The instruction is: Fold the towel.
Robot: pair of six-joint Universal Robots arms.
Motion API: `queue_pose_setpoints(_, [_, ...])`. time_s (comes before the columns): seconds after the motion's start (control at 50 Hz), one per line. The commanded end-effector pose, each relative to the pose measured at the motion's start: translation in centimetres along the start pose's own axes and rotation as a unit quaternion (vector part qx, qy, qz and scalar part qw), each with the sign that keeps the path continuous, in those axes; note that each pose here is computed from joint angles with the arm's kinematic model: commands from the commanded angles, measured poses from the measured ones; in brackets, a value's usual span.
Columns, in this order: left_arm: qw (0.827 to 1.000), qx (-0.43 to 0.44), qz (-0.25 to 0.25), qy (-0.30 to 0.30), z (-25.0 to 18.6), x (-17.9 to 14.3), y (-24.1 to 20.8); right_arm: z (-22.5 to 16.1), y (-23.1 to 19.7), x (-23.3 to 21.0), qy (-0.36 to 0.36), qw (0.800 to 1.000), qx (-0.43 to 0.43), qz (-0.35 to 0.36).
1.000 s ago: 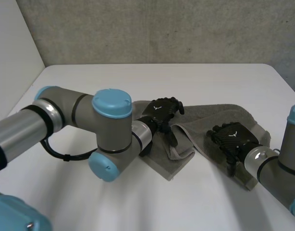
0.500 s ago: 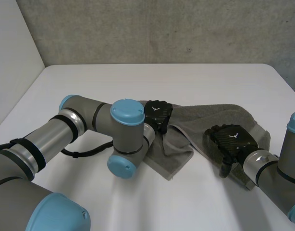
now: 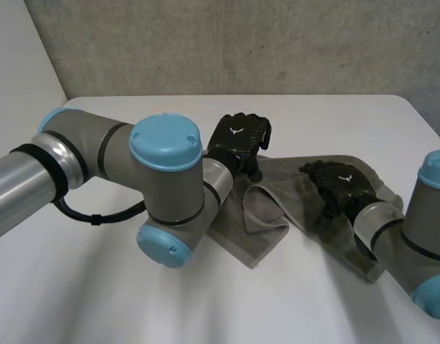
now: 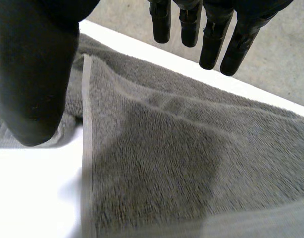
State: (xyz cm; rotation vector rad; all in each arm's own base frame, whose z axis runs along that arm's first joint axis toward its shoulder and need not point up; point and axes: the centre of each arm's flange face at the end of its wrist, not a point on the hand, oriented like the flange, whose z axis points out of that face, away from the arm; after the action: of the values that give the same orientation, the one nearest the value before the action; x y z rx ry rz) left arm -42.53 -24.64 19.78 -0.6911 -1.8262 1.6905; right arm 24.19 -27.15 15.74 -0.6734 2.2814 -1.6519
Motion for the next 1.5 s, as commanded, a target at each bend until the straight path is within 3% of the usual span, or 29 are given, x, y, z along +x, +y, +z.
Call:
queue_pose_setpoints(0.02, [1.0, -0.021, 0.005, -0.001, 1.1, -0.2, 3.6, -0.6, -0.7, -0.7, -0.01, 1.0, 0.002, -0.005])
queue_pose_setpoints(0.12, [0.999, -0.04, 0.029, -0.001, 2.9, -0.4, 7.6, -1.2, -0.2, 0.1, -0.003, 1.0, -0.004, -0.001])
queue_pose_setpoints(0.34, [0.997, -0.039, 0.067, -0.003, 4.5, -0.7, 9.9, -1.1, 0.2, 0.0, -0.004, 1.0, -0.01, -0.018])
queue_pose_setpoints(0.56, [0.998, 0.014, 0.066, 0.009, 5.6, -0.3, 6.8, -1.0, 0.6, -0.1, -0.006, 1.0, -0.017, -0.018])
queue_pose_setpoints(0.74, [0.997, -0.019, 0.066, 0.045, 4.6, 0.7, 7.2, -1.1, 0.2, 0.0, -0.003, 1.0, -0.014, -0.018])
queue_pose_setpoints(0.84, [0.997, -0.024, 0.061, 0.04, 2.6, 0.5, 3.2, -1.2, 0.1, -0.1, -0.001, 1.0, -0.013, -0.014])
queue_pose_setpoints(0.94, [0.997, 0.029, 0.06, 0.036, -0.9, 0.4, -4.0, -2.0, 0.1, -0.3, 0.0, 1.0, -0.007, -0.005])
queue_pose_setpoints(1.1, [0.996, 0.062, 0.053, 0.035, -4.5, 0.7, -8.4, -1.2, 2.3, -2.1, -0.005, 0.999, -0.025, 0.033])
queue_pose_setpoints(1.32, [0.999, 0.023, -0.016, 0.038, -6.0, 0.7, -6.7, -0.1, 2.9, -2.5, 0.01, 0.998, -0.008, 0.054])
queue_pose_setpoints(1.5, [0.999, 0.004, -0.018, 0.033, -6.0, 0.3, -5.2, -0.3, 3.2, -3.2, 0.0, 0.998, -0.015, 0.068])
